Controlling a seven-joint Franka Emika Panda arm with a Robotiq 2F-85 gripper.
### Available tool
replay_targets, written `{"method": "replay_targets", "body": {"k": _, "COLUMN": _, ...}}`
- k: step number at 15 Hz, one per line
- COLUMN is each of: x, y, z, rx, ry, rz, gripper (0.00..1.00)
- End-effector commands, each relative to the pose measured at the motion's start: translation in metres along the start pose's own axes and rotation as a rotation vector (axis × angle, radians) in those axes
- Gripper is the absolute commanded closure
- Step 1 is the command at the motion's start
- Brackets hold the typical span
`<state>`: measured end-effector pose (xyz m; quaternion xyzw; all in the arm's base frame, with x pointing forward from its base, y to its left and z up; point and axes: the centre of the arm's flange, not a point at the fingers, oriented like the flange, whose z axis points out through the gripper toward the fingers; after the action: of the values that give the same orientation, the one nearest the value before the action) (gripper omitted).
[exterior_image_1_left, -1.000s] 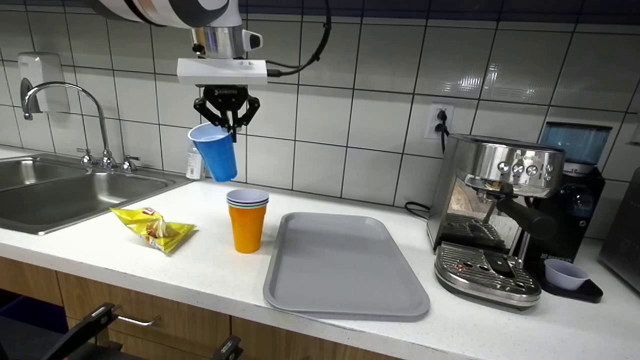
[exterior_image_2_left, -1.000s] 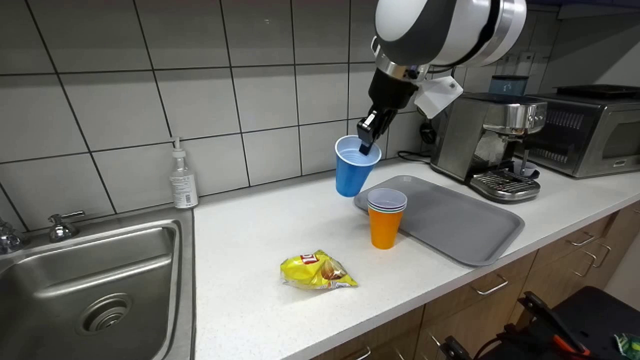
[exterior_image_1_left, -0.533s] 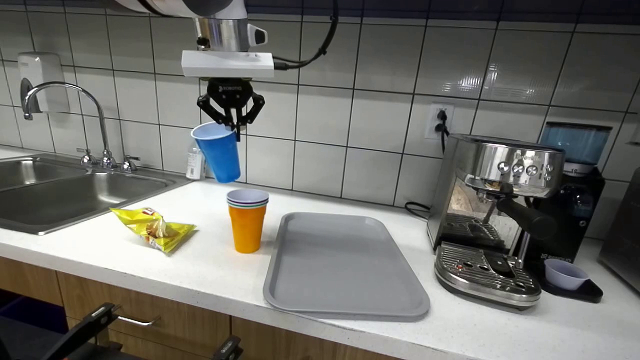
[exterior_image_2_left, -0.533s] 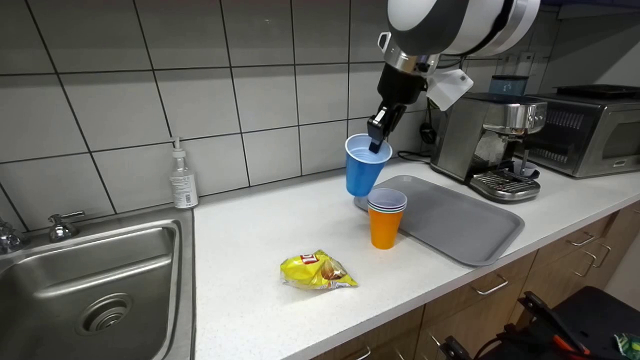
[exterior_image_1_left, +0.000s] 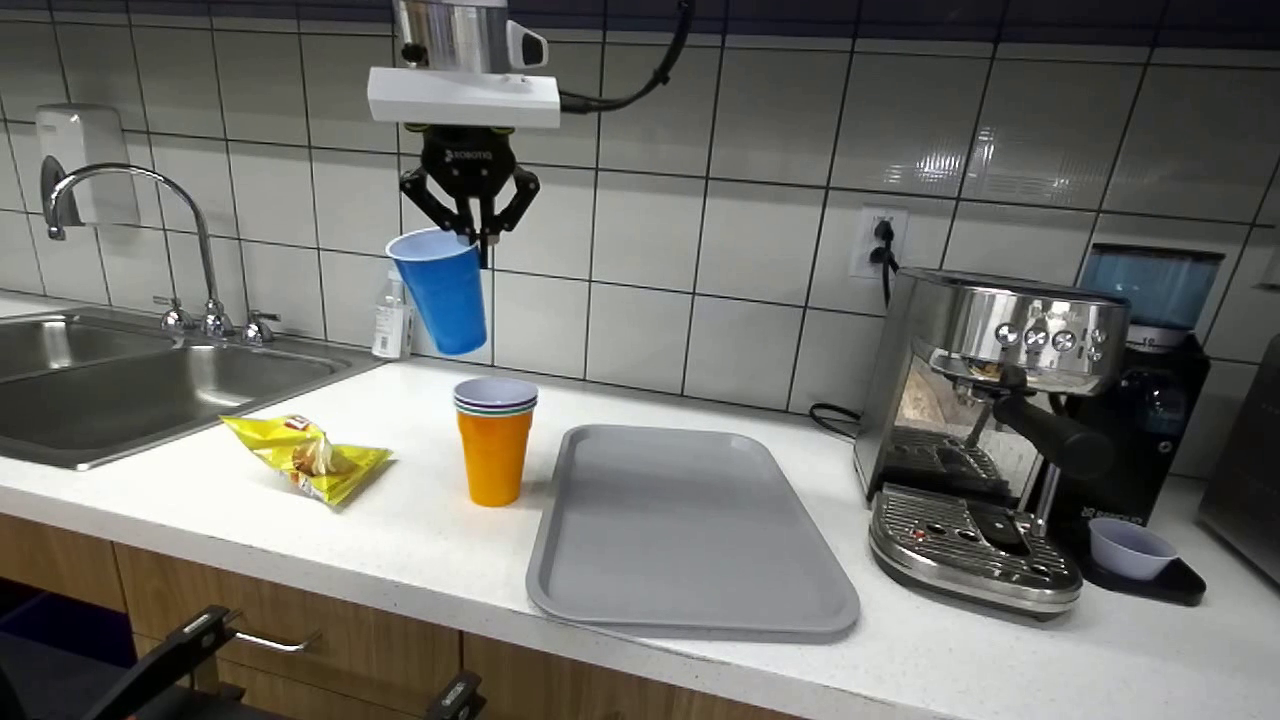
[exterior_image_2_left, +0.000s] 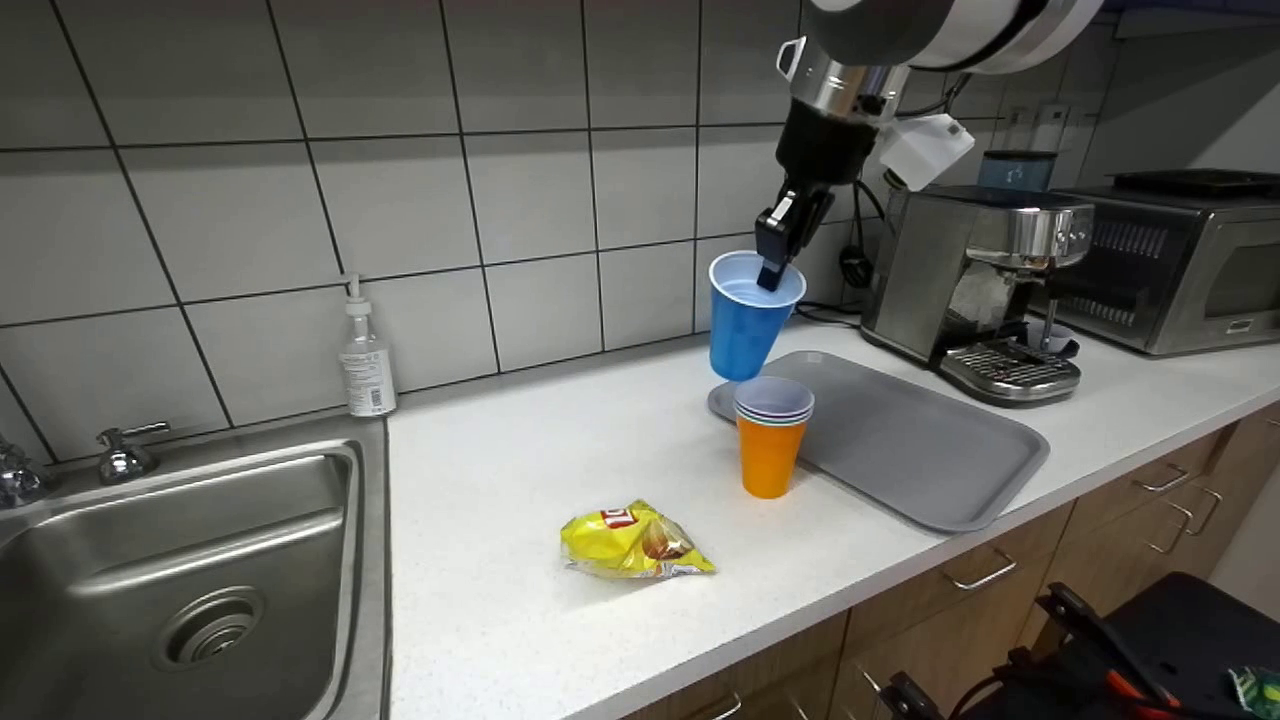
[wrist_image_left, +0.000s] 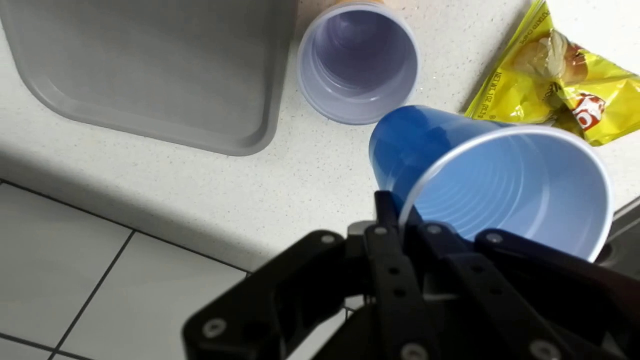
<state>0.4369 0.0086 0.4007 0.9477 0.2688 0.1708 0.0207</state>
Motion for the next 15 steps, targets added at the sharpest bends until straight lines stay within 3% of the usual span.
{"method": "replay_targets", "body": {"k": 1, "x": 0.000, "y": 0.011, "z": -0.015, "rx": 0.000, "ry": -0.027, "rz": 0.019, "gripper": 0.99}}
{"method": "replay_targets", "body": {"k": 15, "x": -0.001, "y": 0.037, "z": 0.011, "rx": 0.041, "ry": -0.118, "rz": 0.089, "gripper": 0.99}}
